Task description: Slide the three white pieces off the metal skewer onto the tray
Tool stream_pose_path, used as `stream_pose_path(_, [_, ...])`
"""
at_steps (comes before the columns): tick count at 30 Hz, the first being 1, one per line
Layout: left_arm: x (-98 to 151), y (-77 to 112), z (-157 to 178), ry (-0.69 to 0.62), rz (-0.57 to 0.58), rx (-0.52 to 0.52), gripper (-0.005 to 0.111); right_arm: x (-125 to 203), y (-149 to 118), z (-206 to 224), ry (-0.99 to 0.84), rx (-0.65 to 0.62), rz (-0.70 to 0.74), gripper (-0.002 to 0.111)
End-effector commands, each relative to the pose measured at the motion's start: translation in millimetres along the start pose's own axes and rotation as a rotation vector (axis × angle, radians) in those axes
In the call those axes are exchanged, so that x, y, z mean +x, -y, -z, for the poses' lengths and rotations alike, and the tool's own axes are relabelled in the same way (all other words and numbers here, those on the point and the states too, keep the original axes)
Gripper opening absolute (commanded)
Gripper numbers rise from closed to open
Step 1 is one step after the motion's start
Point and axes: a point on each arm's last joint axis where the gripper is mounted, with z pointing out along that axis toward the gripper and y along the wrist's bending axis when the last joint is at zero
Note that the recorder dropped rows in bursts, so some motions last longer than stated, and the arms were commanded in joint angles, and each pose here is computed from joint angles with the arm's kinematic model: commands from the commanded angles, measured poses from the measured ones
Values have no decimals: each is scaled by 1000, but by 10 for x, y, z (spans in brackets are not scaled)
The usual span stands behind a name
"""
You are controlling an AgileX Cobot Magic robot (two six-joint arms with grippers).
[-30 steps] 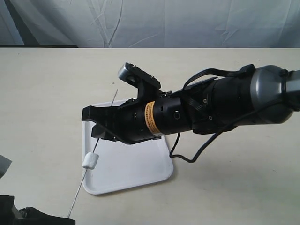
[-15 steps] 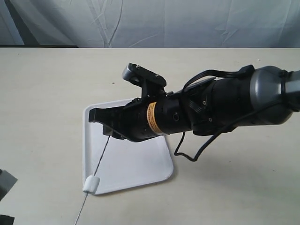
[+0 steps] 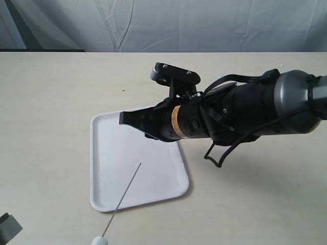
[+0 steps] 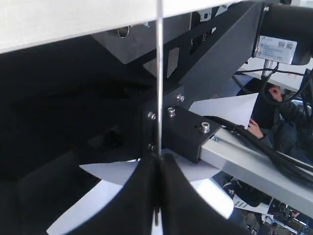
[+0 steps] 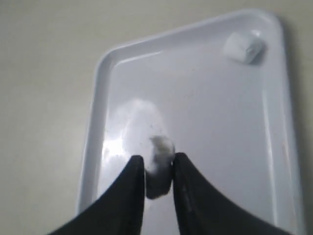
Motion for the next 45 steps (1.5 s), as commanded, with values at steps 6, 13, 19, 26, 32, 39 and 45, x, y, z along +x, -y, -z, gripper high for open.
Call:
stream_pose_path(6, [-40, -29, -1, 51, -3, -31, 0, -14, -44, 18, -12, -49, 31, 40])
stream_pose_path(13, [-240, -119, 39, 271, -56, -139, 0, 55, -179, 39, -97, -196, -70, 40])
stream_pose_path(19, [-277, -101, 49, 312, -103, -129, 0, 121, -309, 84, -178, -345, -92, 40])
stream_pose_path(26, [-308, -71, 56, 346, -165, -108, 0, 176, -438, 155, -257, -498, -104, 40])
stream_pose_path(32, [-340, -71, 69, 385, -155, -110, 0, 194, -457, 168, -273, -519, -90, 40])
stream_pose_path(39, [-345, -52, 68, 390, -138, -85, 0, 448, -280, 162, -352, -486, -156, 40])
stream_pose_path(45, [-329, -46, 61, 372, -136, -77, 0, 452, -333, 198, -373, -553, -199, 40])
